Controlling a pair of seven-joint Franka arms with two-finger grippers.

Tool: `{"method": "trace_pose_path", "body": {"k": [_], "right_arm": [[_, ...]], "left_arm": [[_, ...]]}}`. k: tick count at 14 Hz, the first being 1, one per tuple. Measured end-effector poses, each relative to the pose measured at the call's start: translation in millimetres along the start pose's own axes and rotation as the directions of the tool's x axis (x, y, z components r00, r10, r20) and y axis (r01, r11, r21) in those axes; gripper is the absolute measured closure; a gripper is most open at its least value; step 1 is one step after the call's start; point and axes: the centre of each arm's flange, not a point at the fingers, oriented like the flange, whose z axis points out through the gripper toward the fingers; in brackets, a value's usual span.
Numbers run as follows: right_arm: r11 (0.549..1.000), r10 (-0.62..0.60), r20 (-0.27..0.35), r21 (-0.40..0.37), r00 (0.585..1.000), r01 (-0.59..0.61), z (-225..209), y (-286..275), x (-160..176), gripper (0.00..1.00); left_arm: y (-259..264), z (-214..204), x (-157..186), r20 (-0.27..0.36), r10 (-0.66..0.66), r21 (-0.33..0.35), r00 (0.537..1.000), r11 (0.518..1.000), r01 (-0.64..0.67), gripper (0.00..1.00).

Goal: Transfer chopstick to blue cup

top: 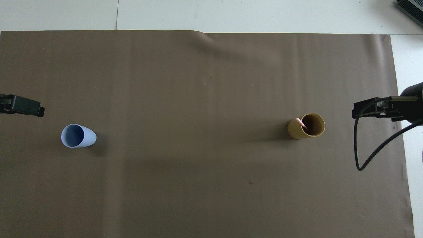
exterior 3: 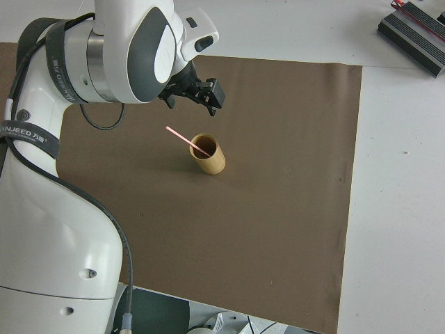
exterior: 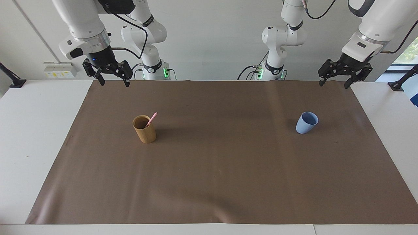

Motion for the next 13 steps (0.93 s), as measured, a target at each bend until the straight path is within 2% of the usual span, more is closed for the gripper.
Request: {"method": "trace_pose_path", "body": {"k": [5,7,9,11,13], "right_arm": [[1.0,-0.008,-0.01,0.002,1.0,0.008,-8,1,-5,0.0],[0.996,-0.088,-0.027,0.002,0.996,0.088,-9,-4,-4,0.0],[0.97,-0.245,-0.035,-0.003,0.969,0.245,-6,-5,-1,0.0],[0.922,-0.387,-0.015,-0.003,0.922,0.387,12,-7,4,0.0],[0.868,-0.496,-0.024,0.025,0.868,0.496,41,-11,12,0.0]], "left_arm": [[-11,25,9,-0.029,-0.017,0.003,0.999,1.0,0.017,0.0],[-22,43,12,-0.031,-0.029,0.004,0.999,1.0,0.029,0.0],[-34,68,14,-0.043,-0.039,0.006,0.998,0.999,0.039,0.0],[-42,91,15,-0.05,-0.046,0.007,0.998,0.999,0.047,0.0],[-44,114,14,-0.053,-0.048,0.008,0.997,0.999,0.049,0.0]]}}
